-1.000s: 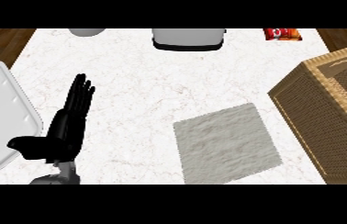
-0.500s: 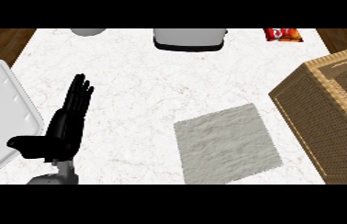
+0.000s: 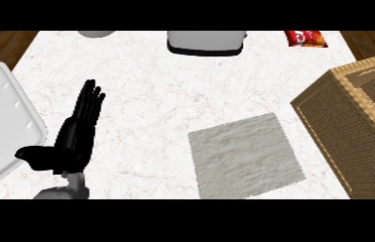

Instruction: Pick the croissant from the placemat and place it in the basket

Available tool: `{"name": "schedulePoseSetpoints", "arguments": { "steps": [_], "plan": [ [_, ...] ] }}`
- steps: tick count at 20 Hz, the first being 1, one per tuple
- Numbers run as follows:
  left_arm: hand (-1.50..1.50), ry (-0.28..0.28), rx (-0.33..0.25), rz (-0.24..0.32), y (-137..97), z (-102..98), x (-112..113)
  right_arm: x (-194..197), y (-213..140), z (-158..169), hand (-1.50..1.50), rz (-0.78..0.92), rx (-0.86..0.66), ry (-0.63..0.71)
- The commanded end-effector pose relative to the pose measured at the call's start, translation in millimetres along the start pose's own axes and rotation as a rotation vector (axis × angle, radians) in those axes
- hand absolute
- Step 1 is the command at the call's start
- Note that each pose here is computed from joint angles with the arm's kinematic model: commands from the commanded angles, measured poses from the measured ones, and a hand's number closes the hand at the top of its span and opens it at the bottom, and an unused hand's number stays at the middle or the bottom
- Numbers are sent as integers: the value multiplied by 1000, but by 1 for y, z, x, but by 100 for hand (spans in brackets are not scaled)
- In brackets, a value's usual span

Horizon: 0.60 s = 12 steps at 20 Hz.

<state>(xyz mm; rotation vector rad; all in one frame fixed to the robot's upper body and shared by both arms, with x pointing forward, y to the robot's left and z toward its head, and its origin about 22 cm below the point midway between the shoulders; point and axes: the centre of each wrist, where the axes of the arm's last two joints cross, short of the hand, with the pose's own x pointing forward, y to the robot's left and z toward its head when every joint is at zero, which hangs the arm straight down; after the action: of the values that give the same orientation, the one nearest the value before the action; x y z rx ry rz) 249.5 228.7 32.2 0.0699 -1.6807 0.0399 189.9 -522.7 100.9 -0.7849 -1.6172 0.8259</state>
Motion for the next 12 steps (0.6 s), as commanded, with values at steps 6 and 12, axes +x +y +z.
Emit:
{"name": "schedulePoseSetpoints", "arguments": {
  "steps": [6, 12],
  "plan": [
    [0, -9, -11, 2, -5, 6, 2, -28, 36, 9, -150, -61, 15, 48],
    [0, 6, 6, -16, 9, 4, -3, -31, 30, 3, -150, -183, -127, -31]
  ]
}}
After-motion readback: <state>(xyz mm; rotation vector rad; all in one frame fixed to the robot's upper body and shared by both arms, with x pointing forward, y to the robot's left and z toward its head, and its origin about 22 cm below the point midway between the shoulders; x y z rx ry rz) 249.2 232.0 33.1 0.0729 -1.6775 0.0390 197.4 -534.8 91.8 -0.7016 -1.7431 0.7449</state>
